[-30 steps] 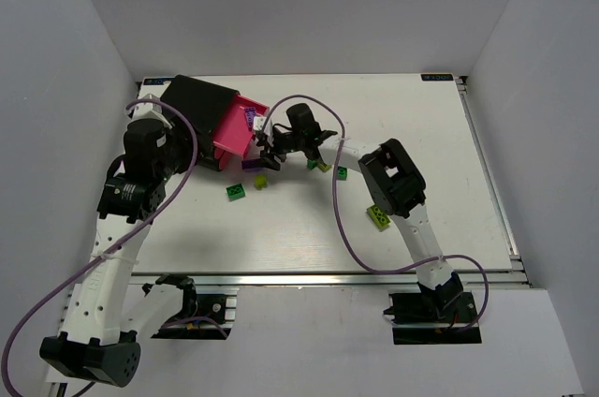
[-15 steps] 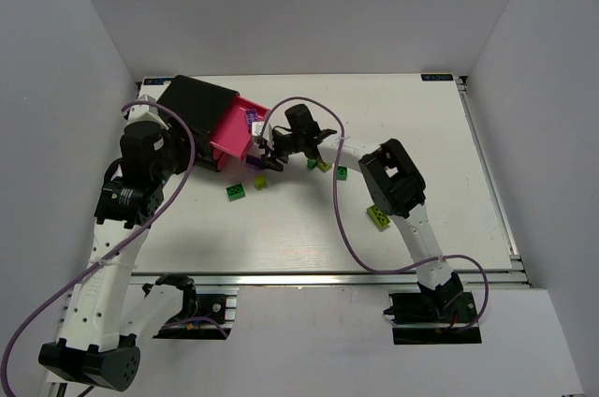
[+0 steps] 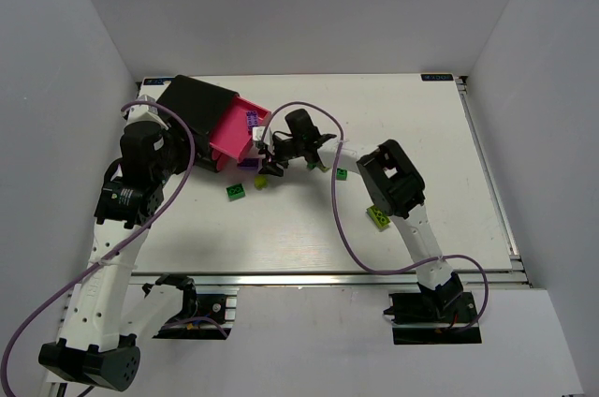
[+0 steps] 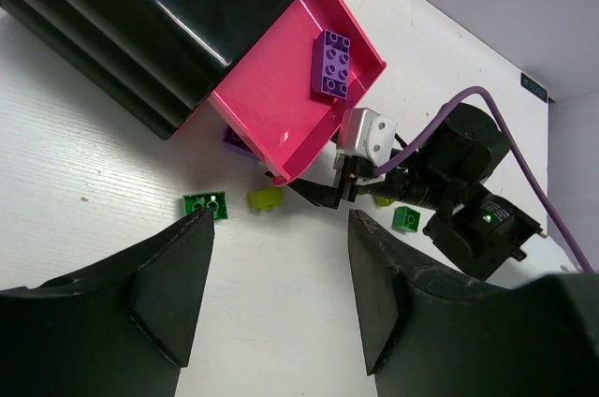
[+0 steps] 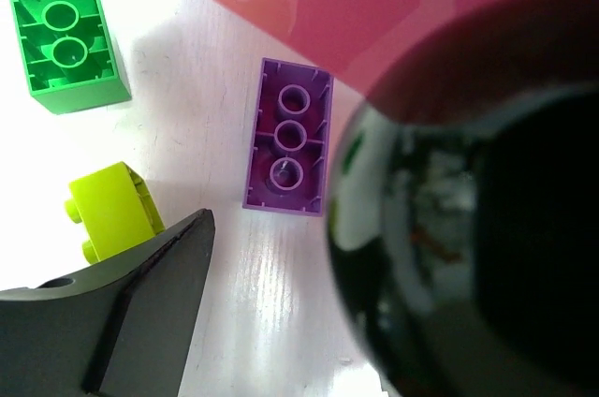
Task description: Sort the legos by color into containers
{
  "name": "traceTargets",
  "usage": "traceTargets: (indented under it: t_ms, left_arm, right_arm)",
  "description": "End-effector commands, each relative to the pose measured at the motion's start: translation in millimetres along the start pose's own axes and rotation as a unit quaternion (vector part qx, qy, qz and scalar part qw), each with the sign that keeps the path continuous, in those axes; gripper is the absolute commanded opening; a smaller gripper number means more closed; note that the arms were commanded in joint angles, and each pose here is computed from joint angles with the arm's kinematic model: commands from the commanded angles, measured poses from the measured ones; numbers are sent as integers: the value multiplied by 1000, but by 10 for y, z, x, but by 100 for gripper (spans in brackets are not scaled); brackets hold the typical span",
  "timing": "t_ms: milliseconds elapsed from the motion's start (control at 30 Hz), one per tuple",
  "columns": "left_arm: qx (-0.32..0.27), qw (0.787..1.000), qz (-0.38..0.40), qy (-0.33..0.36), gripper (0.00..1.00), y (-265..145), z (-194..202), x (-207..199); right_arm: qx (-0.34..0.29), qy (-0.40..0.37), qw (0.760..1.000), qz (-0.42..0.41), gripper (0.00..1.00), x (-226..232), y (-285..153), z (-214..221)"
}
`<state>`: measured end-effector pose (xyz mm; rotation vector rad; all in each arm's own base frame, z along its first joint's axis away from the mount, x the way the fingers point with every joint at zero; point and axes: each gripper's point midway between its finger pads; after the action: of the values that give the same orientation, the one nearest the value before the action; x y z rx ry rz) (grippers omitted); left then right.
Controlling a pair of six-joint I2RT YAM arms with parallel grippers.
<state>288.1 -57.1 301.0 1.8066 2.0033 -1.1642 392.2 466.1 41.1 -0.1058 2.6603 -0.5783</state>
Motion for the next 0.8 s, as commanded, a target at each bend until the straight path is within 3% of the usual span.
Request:
traceTargets:
  t_ms: [0,400,633,767]
  left_arm:
    - [-10,1000,-4,3,69,-30,-47,12]
    - [-16,1000,-8,3,70,-32,-79,13]
    - [-16,1000,-9,4,70,-32,-78,18]
    - [-17,1000,-11,4,70,-29,-79,28]
  right_arm:
    - [-24,-27,999,11,67,-95,21,-277]
    - [-3,-26,999,28,58,-146,116,-259]
    - [-6,-26,999,28,43,-144,127,-271]
    - [-14,-26,999,28,40,-139,96,-300]
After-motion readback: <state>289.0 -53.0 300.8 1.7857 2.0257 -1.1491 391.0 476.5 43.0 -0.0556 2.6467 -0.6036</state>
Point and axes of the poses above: each gripper's point midway between its finger pads, its own y axis out along the fingers, its own x axis along the line the jaws close on, z = x × y, and after that the axes turned 10 degrees about -y, right-handed
